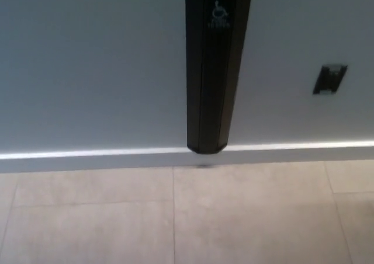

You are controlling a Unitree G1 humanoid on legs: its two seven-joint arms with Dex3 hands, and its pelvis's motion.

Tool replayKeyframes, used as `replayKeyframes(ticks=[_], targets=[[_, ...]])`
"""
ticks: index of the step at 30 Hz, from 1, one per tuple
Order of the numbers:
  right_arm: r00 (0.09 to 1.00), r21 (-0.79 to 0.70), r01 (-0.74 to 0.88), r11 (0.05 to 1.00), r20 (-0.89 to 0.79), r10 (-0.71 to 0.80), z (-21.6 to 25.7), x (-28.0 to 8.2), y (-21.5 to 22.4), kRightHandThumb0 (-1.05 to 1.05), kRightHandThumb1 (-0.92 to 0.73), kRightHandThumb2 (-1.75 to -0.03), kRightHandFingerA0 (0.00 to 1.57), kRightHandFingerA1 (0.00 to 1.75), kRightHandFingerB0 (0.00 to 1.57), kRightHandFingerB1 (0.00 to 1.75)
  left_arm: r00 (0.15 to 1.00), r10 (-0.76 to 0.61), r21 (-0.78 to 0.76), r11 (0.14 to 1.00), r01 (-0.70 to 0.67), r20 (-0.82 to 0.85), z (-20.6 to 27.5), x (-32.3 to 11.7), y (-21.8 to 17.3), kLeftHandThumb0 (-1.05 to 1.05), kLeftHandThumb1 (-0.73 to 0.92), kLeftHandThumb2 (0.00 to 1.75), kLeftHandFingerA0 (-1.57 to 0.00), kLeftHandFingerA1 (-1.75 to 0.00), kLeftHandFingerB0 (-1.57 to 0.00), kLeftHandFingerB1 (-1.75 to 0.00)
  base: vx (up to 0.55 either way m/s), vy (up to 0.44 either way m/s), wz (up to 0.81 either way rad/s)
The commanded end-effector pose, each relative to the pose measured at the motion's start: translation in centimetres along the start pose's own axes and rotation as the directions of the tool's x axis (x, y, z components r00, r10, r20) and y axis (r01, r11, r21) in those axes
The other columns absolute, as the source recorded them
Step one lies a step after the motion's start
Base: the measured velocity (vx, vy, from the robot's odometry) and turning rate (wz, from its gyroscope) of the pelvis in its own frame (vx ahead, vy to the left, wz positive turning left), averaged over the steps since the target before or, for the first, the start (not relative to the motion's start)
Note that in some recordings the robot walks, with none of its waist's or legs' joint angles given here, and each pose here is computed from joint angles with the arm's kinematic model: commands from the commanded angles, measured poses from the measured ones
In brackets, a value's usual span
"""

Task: The robot walks towards an open gate button and uses its right fist to press it and open the gates

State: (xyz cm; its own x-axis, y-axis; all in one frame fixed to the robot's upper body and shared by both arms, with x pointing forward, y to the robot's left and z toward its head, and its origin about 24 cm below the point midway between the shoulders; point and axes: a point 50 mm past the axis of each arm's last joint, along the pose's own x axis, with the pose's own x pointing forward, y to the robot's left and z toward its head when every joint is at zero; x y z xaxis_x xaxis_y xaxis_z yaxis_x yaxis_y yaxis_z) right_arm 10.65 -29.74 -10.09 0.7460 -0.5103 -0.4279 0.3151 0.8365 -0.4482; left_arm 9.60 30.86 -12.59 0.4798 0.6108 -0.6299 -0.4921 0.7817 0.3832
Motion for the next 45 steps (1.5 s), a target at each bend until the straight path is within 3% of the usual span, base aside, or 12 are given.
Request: replayKeyframes(ticks=[1,5,10,22,25,45], targets=[[0.999,0.011,0.016,1.000,0.031,-0.016,0.4,0.2,-0.4,-0.06,-0.47,-1.15,1.10,0.94,0.94,0.68,1.000,0.018,-0.013,1.000,-0.018,0.024,0.3,0.1,0.6,-0.03,0.51,1.11,-1.09,-1.04,-1.05,-0.76,0.52,0.186,-0.31],[0.999,0.013,0.018,1.000,0.033,-0.019,0.5,0.3,-0.5,-0.04,-0.47,-1.15,1.11,0.93,0.94,0.67,1.000,0.016,-0.012,1.000,-0.015,0.020,0.1,0.0,0.6,-0.05,0.54,1.05,-1.09,-1.01,-1.01,-0.72,0.41,0.128,0.11],[0.999,0.011,0.017,1.000,0.038,-0.017,0.6,0.3,-0.6,-0.05,-0.47,-1.19,1.09,0.94,0.93,0.68,1.000,0.013,-0.007,1.000,-0.013,0.018,0.1,0.0,0.5,-0.06,0.52,1.09,-1.08,-1.03,-1.05,-0.78,0.37,0.073,0.13],[0.998,0.009,0.016,1.000,0.059,-0.017,1.3,0.8,-0.5,-0.04,-0.49,-1.14,1.09,0.91,0.93,0.66,1.000,0.007,-0.018,1.000,-0.006,0.023,0.2,0.1,0.5,-0.03,0.53,1.09,-1.09,-1.01,-1.05,-0.73,0.30,-0.146,0.15],[0.998,0.021,0.020,1.000,0.059,-0.021,1.4,0.9,-0.6,-0.06,-0.51,-1.13,1.09,0.94,0.92,0.69,1.000,0.016,-0.016,1.000,-0.016,0.020,0.3,0.1,0.4,-0.07,0.57,0.99,-1.10,-1.05,-1.01,-0.75,0.15,-0.015,-0.07],[0.998,0.020,0.034,0.999,0.059,-0.035,1.0,0.6,-0.9,-0.03,-0.48,-1.16,1.09,0.91,0.93,0.68,1.000,0.018,-0.031,0.999,-0.017,0.016,0.0,0.0,0.6,-0.04,0.52,1.07,-1.09,-1.02,-1.05,-0.73,0.12,0.057,0.02]])
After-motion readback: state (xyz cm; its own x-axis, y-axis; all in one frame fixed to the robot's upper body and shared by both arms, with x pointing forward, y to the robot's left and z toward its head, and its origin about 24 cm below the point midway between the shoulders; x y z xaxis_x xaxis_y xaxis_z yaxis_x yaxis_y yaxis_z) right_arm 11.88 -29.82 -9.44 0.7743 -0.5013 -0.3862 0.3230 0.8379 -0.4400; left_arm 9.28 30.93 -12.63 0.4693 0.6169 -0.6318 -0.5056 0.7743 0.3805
